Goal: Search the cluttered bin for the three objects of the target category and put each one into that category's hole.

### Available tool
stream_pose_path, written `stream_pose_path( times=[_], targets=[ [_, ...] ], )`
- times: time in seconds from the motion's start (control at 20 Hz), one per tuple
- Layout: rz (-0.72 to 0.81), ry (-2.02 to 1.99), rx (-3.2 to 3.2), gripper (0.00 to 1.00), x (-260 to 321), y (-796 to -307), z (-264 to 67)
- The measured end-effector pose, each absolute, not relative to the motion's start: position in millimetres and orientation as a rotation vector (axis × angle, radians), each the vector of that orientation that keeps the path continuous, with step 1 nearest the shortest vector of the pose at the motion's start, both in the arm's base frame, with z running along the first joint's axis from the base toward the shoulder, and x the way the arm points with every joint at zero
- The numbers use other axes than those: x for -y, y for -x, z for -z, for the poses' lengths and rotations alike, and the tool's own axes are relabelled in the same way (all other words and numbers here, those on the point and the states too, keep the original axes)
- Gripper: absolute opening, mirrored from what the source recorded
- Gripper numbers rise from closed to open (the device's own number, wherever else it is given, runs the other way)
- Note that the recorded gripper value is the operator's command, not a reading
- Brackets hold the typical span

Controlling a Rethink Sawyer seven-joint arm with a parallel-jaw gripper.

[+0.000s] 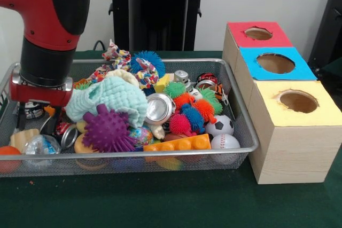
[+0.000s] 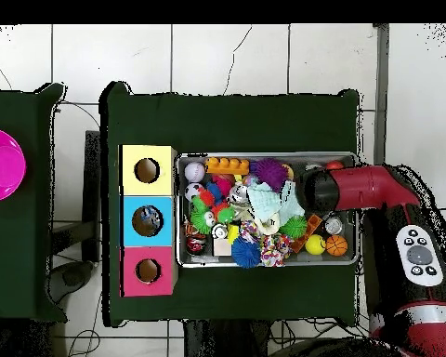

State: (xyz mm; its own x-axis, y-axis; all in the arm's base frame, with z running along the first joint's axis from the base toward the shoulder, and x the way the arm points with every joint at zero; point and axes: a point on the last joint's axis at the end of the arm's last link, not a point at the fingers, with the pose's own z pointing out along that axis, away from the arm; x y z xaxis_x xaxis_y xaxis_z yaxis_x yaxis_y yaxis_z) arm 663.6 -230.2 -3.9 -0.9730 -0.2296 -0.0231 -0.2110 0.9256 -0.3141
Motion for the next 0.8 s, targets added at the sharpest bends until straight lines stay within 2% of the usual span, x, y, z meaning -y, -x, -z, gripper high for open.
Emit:
stream_pose_path(
  times=[0.65, 0.8],
  targets=[
    [0.409, 0.234, -3.076, 1.00, 269, -630, 55],
    [0.394, 0.210, -3.082, 1.00, 273, -627, 58]
  ],
)
